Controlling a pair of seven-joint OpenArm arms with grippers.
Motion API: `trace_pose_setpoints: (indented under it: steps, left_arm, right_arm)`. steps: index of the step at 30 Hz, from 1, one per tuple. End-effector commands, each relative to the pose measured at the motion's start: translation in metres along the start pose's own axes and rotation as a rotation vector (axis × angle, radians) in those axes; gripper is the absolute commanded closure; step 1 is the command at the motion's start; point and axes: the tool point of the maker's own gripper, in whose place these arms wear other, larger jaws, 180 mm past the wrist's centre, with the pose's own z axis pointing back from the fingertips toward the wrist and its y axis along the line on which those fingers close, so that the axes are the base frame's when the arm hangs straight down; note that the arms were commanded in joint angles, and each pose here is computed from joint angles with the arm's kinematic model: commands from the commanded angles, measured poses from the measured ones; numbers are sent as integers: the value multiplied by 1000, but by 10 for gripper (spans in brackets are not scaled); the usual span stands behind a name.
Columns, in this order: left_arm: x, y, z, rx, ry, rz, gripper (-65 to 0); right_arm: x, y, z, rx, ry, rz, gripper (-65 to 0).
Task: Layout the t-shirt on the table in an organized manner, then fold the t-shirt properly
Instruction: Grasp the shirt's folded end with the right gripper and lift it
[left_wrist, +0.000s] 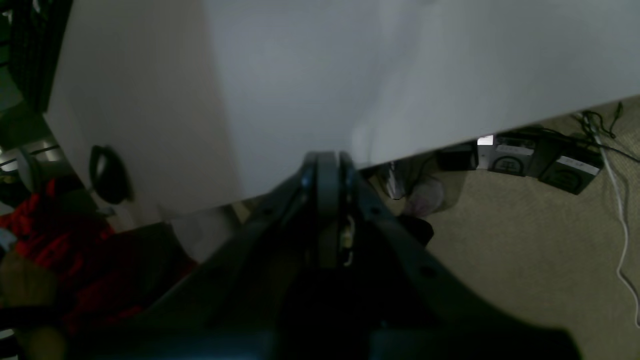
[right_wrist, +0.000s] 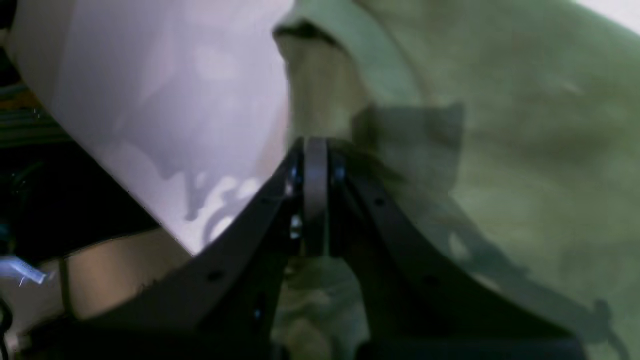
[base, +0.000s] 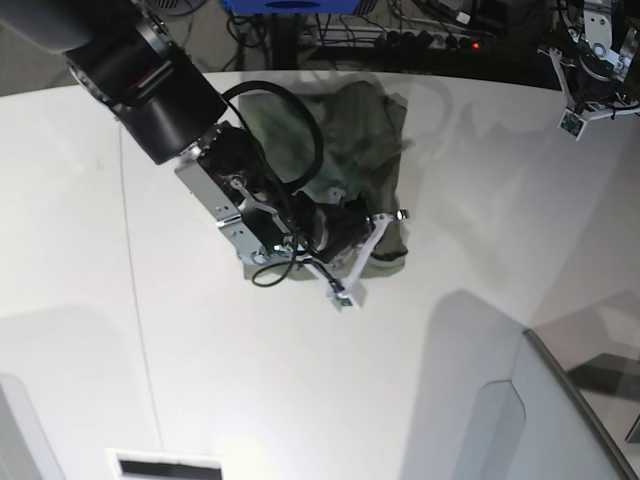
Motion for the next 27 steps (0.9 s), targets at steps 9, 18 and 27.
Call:
trace_pose_setpoints:
  steps: [9,18,27]
  left_arm:
    - [3,14,1,31,-16,-5,0]
    - [31,29,-5,67,-71,22,0]
    - [9,29,-19,42,-72,-4,0]
  right_arm:
    - [-19,21,72,-16,-13,22,-2]
    - [-92,58,53,-135,115,275,-99]
    - [-95,55,41,-184,93,271,-332]
